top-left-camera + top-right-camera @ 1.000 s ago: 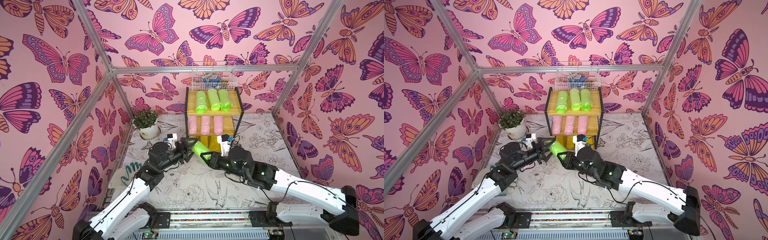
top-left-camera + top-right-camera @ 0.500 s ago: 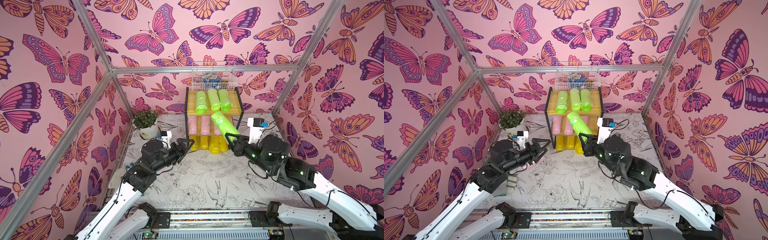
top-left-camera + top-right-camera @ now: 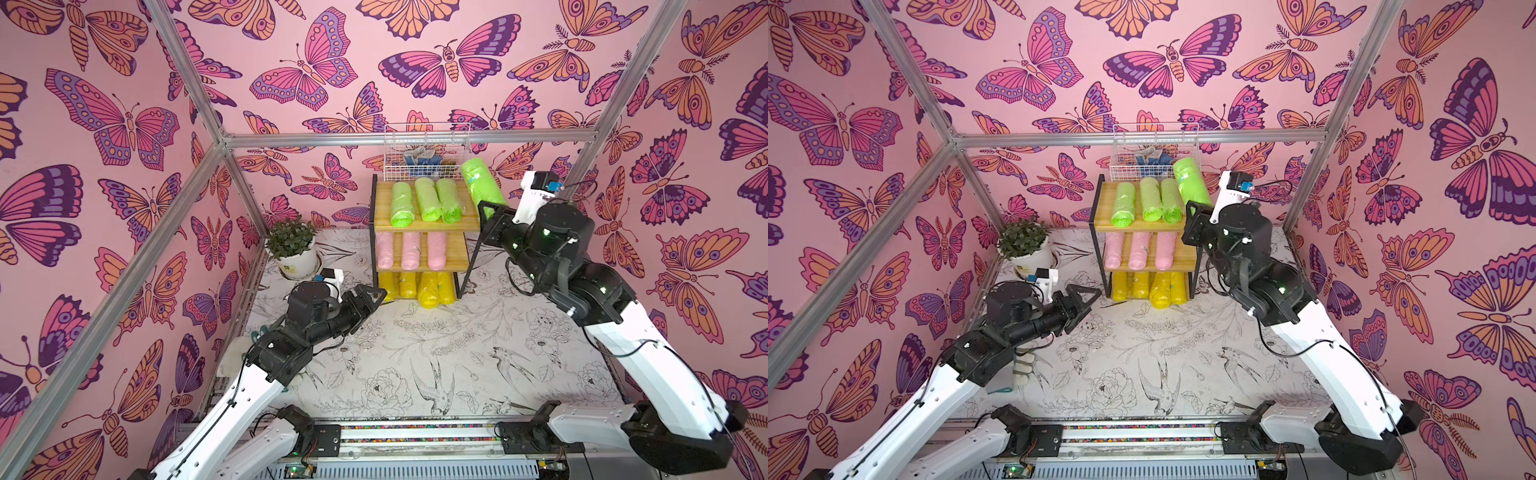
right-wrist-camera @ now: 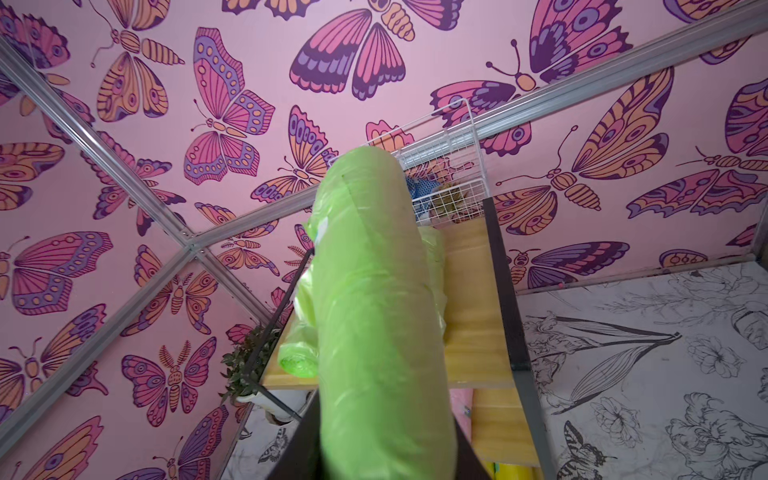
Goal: Sort the rolls of trash bags by color and place them on the shelf
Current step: Place the roll of trash bags on the shelf.
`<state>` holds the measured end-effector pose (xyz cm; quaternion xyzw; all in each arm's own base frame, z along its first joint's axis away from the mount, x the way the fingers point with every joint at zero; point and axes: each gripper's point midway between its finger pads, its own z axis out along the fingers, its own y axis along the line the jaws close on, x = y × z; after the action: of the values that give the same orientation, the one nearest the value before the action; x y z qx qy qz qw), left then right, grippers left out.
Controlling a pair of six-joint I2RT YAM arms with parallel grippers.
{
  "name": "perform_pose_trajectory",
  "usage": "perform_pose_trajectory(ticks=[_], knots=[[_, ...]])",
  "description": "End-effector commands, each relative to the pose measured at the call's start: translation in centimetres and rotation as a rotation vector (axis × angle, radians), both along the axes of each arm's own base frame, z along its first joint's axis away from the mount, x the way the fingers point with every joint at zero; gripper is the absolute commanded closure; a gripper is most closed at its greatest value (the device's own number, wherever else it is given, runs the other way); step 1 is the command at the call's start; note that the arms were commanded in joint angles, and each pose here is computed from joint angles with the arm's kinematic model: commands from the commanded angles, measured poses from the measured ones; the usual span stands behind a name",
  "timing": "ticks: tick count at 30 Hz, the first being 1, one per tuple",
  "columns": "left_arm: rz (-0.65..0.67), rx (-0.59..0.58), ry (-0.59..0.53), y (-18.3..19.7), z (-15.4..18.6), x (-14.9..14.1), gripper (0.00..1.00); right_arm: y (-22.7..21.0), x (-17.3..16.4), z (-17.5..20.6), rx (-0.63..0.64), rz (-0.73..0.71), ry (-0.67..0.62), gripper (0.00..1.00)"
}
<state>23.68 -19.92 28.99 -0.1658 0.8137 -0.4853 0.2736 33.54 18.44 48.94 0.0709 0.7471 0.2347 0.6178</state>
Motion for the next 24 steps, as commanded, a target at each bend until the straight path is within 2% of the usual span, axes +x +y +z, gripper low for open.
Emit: perform_pose_trajectory(ticks=[1,7,14,19,24], knots=[[-0.013,0.047,-0.009,0.3,0.0,-0.4,0.17,-0.2,1.4,1.6,-0.044,-0.023,-0.033,1.00],[-0.021,0.084,0.010,0.7,-0.6,-0.9,0.18,-0.5,4.6,0.9,-0.169,-0.121,0.000,1.00],[-0.023,0.110,0.030,1.0,-1.5,-1.2,0.18,-1.3,6.3,-0.3,-0.297,-0.203,0.031,1.00],[-0.038,0.119,0.044,0.6,-1.8,-0.9,0.18,-1.5,7.5,-2.5,-0.348,-0.222,0.083,1.00],[-0.050,0.136,0.047,0.5,-2.0,-0.9,0.18,-1.9,8.6,-4.0,-0.342,-0.213,0.140,1.00]])
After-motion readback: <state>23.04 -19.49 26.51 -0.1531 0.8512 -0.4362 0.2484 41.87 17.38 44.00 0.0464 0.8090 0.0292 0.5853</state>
